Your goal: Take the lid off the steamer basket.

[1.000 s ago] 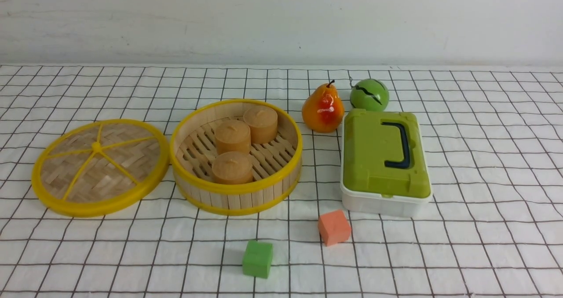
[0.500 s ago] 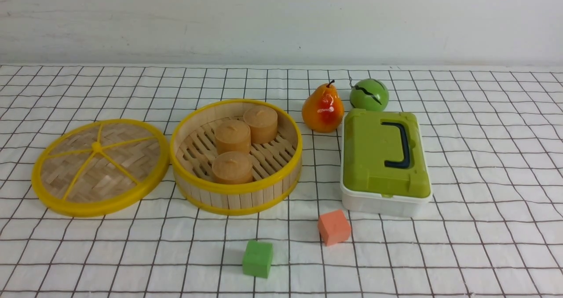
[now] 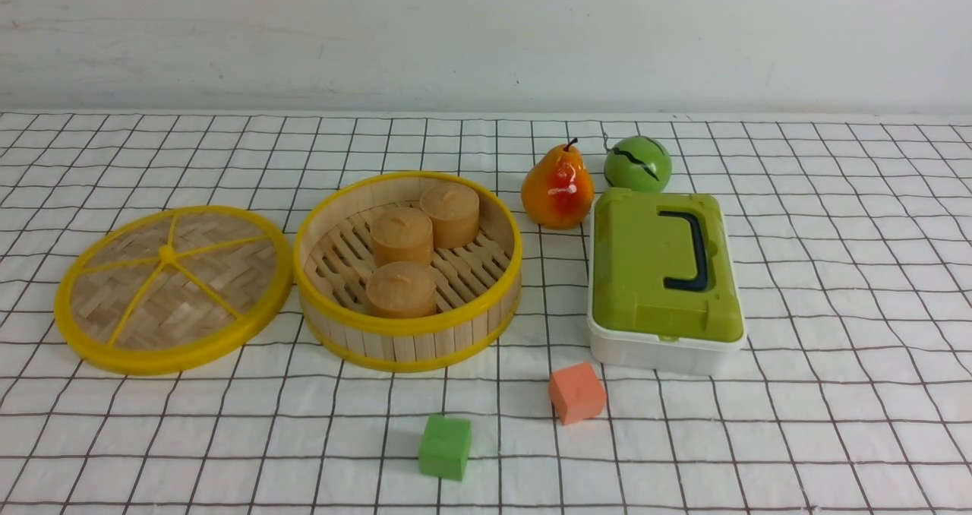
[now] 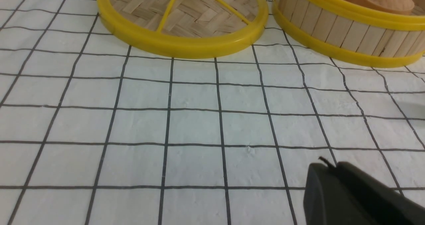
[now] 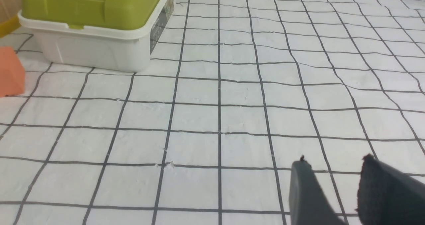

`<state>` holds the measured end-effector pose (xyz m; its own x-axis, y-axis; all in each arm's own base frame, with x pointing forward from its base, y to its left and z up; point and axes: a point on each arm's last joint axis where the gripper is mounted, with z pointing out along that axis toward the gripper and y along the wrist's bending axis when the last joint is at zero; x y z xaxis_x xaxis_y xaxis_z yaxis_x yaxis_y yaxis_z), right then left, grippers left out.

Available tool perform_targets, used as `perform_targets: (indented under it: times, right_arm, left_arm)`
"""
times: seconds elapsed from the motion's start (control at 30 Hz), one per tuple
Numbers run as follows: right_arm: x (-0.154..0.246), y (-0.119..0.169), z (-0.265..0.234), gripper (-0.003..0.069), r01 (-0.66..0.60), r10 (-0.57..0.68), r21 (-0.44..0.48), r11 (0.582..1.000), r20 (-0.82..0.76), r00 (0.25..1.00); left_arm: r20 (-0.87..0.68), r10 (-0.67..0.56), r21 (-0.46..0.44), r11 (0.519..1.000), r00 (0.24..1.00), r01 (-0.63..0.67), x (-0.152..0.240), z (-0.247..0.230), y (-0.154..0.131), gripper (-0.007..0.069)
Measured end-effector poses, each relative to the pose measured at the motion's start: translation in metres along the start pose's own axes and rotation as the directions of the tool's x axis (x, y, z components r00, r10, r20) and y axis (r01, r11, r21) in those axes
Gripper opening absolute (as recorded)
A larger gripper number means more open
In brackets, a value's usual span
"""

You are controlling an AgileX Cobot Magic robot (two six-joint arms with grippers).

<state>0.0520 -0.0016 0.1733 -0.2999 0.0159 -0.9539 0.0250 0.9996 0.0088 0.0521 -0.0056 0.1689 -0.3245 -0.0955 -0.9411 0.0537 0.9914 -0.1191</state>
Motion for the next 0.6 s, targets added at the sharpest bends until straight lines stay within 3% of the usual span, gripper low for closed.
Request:
perform_targets:
  times: [0.6]
  right_arm:
    - [0.0000,0.0000,0.0000,0.0239,0.000,0.000,0.000,1.000,0.000,1.000]
  left_arm:
    - [0.000,0.000,0.000,1.000,1.000,0.000,0.0000,0.0000,0.0000,0.0048]
